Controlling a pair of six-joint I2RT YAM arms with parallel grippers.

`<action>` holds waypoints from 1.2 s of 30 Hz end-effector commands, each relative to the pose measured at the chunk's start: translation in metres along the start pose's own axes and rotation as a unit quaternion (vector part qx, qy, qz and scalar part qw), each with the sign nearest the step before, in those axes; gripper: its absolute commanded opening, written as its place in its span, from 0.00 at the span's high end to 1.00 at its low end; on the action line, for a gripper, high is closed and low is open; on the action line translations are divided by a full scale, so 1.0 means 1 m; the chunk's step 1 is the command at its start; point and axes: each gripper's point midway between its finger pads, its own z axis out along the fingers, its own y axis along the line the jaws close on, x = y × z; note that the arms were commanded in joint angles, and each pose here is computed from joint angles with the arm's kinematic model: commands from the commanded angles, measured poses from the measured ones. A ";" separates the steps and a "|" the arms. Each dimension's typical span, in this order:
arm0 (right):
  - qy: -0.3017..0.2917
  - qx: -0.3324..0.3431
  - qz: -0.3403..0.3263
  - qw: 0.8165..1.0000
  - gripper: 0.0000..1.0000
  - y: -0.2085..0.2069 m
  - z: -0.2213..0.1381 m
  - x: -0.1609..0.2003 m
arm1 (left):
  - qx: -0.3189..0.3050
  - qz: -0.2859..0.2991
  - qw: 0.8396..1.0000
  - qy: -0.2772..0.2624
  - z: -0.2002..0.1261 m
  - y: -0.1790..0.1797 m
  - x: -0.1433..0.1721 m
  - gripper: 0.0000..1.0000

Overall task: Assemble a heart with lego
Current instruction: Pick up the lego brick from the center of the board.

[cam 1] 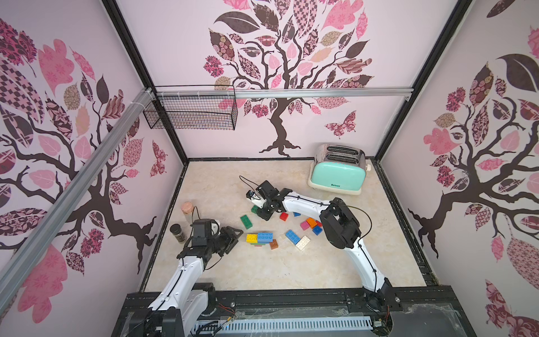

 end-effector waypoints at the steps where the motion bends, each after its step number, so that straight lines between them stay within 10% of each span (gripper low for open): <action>1: 0.000 -0.001 -0.016 1.000 0.67 0.005 -0.026 0.001 | 0.005 0.009 1.000 -0.009 -0.001 -0.002 -0.003 0.47; 12: 0.073 -0.006 -0.006 0.997 0.67 0.010 -0.027 0.075 | 0.008 0.006 1.000 -0.011 -0.003 -0.001 -0.001 0.47; 21: 0.075 -0.004 -0.013 0.997 0.50 0.007 -0.032 0.063 | 0.009 0.005 1.000 -0.011 -0.003 -0.001 -0.001 0.47; 36: 0.116 -0.028 -0.024 0.993 0.60 0.011 -0.031 0.062 | 0.009 0.004 1.000 -0.011 -0.002 -0.001 -0.001 0.47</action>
